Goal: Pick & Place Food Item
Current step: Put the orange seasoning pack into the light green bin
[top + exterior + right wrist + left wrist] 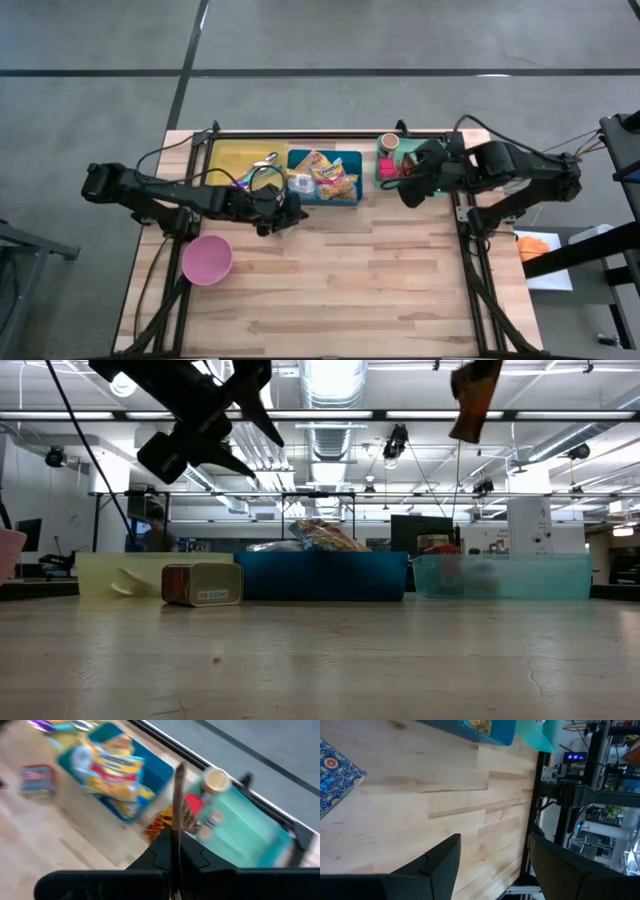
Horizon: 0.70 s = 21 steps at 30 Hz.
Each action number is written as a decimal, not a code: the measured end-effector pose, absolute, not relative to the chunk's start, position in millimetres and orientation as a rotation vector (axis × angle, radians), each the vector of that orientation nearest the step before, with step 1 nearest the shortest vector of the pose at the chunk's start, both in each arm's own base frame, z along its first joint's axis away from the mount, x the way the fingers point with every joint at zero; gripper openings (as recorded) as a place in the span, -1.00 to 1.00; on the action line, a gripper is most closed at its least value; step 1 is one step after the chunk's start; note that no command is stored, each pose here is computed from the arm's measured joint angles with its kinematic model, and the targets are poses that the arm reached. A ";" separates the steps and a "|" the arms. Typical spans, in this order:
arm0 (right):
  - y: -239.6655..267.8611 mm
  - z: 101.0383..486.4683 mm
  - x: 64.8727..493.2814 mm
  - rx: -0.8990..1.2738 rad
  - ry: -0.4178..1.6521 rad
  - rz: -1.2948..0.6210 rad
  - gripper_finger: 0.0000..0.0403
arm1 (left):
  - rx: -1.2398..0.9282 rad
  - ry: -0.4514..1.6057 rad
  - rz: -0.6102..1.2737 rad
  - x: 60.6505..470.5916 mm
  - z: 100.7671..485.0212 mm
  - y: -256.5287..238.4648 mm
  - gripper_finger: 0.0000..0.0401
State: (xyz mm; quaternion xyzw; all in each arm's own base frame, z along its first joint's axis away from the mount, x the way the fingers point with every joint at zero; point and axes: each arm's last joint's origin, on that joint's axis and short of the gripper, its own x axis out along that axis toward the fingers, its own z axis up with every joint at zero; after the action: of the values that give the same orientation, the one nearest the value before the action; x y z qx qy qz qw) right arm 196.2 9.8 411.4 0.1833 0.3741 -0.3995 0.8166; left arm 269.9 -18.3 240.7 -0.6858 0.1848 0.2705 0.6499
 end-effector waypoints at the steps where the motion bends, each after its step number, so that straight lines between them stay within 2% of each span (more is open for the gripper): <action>1: 6.3 409.9 194.6 0.395 0.814 -0.879 -0.96 | -1.558 0.414 0.617 269.9 240.8 -18.1 0.18; 11: -37.1 400.7 182.2 0.477 0.938 -0.988 -0.96 | -1.567 0.386 0.626 270.5 241.7 -17.6 0.18; 21: -105.7 379.0 158.8 0.643 1.018 -1.068 -0.96 | -1.565 0.384 0.623 270.6 241.7 -17.7 0.18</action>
State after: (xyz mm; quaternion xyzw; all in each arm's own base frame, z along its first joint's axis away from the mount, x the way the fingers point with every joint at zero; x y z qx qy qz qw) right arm 158.8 -105.7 379.0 0.2879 0.4558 -0.4783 0.6933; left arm 270.6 -17.7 241.7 -0.6889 0.1689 0.2740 0.6495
